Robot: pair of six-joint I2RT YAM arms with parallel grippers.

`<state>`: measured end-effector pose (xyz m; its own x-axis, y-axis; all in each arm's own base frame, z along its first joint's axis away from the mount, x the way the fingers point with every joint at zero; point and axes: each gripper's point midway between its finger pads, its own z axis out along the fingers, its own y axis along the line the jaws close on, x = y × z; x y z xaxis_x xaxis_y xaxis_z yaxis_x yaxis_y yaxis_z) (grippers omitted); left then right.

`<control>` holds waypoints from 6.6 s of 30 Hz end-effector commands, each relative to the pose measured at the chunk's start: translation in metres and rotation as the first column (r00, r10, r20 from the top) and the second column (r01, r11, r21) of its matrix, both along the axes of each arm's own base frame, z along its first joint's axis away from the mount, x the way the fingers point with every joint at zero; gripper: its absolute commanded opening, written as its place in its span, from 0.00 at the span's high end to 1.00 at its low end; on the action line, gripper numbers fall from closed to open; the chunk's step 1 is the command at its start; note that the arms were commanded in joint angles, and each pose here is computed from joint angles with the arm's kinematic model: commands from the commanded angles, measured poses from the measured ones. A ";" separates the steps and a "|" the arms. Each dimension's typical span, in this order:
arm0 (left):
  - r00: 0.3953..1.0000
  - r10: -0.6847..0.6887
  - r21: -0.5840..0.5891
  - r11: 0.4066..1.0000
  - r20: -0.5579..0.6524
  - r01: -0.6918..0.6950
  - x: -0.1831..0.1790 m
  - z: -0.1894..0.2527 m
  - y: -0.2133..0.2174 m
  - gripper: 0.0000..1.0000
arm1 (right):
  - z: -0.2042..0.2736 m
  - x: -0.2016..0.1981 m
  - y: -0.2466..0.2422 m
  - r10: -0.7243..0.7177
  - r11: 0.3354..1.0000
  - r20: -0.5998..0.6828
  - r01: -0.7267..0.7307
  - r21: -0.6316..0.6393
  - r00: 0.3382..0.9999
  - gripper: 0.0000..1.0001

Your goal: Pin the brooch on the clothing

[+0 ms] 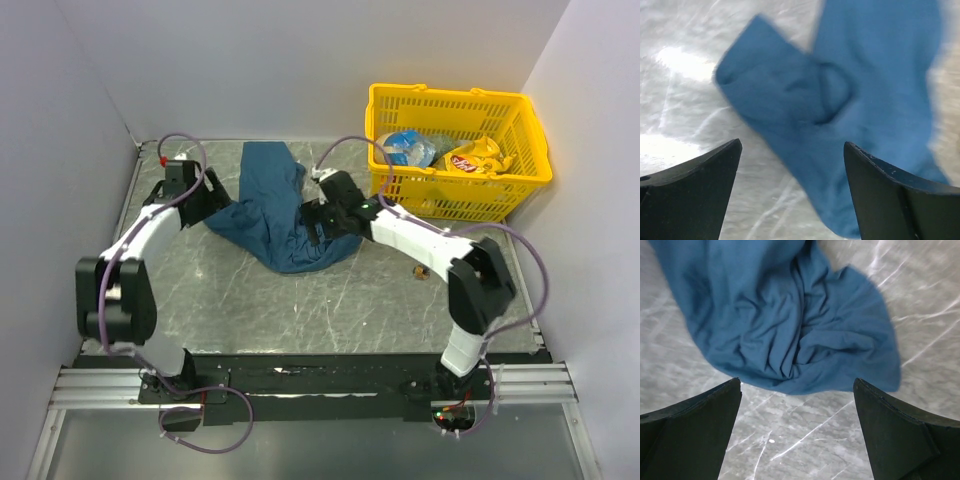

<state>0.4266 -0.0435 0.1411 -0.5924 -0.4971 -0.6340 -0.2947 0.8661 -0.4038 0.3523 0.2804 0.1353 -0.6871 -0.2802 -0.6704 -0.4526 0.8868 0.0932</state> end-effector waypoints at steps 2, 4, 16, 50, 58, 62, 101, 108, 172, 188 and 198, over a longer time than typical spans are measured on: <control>0.980 0.121 0.081 0.991 -0.159 -0.109 0.011 -0.033 0.028 0.09 | -0.017 0.000 -0.005 -0.038 0.994 -0.045 0.033 -0.101 0.998 0.00; 0.971 0.122 0.065 0.992 -0.207 -0.110 0.014 -0.051 0.027 0.09 | -0.019 -0.003 -0.005 -0.037 0.995 -0.057 0.032 -0.096 0.998 0.00; 0.927 0.199 0.040 0.980 -0.317 -0.197 0.033 -0.105 0.054 0.33 | -0.022 -0.021 -0.031 -0.120 0.991 -0.105 0.113 -0.066 0.987 0.00; 0.981 0.175 -0.003 0.985 0.088 -0.175 0.020 0.071 0.065 0.99 | 0.021 0.012 -0.072 -0.324 0.945 0.063 0.320 0.072 0.944 1.00; 0.970 0.180 -0.018 0.984 0.165 -0.180 -0.004 0.114 0.068 0.99 | -0.017 -0.001 -0.063 -0.302 0.951 -0.066 0.305 0.049 0.951 0.84; 0.974 0.178 -0.017 0.984 0.142 -0.177 -0.013 0.106 0.069 0.99 | -0.034 -0.011 -0.038 -0.197 0.968 -0.147 0.216 0.124 0.969 0.45; 0.696 0.027 0.034 0.997 0.717 -0.073 -0.123 0.379 0.044 0.99 | 0.287 -0.086 -0.057 -0.042 0.820 0.495 -0.253 0.514 0.868 1.00; 0.592 -0.006 0.054 0.996 0.806 -0.064 -0.160 0.426 0.036 0.99 | 0.344 -0.134 -0.081 -0.065 0.763 0.646 -0.379 0.524 0.761 1.00; 0.966 0.228 0.018 0.973 0.120 -0.232 -0.102 0.139 0.079 0.49 | 0.019 -0.182 -0.040 0.249 0.923 -0.048 -0.222 0.316 0.967 1.00; 0.997 -0.081 -0.162 0.983 0.014 0.083 -0.119 0.090 -0.037 0.35 | -0.034 -0.162 -0.013 0.218 0.959 -0.247 -0.161 0.232 0.944 1.00; 0.906 -0.308 -0.176 0.948 -0.290 0.266 -0.211 -0.009 -0.151 0.99 | -0.056 -0.167 -0.020 0.186 0.975 -0.317 -0.136 0.174 0.930 1.00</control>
<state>0.2343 -0.1850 0.1485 -0.8686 -0.3185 -0.3797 -0.1019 0.8646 -0.4920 0.1813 0.2549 0.0729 -0.8325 -0.3303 -0.4448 -0.5110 0.7680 0.3861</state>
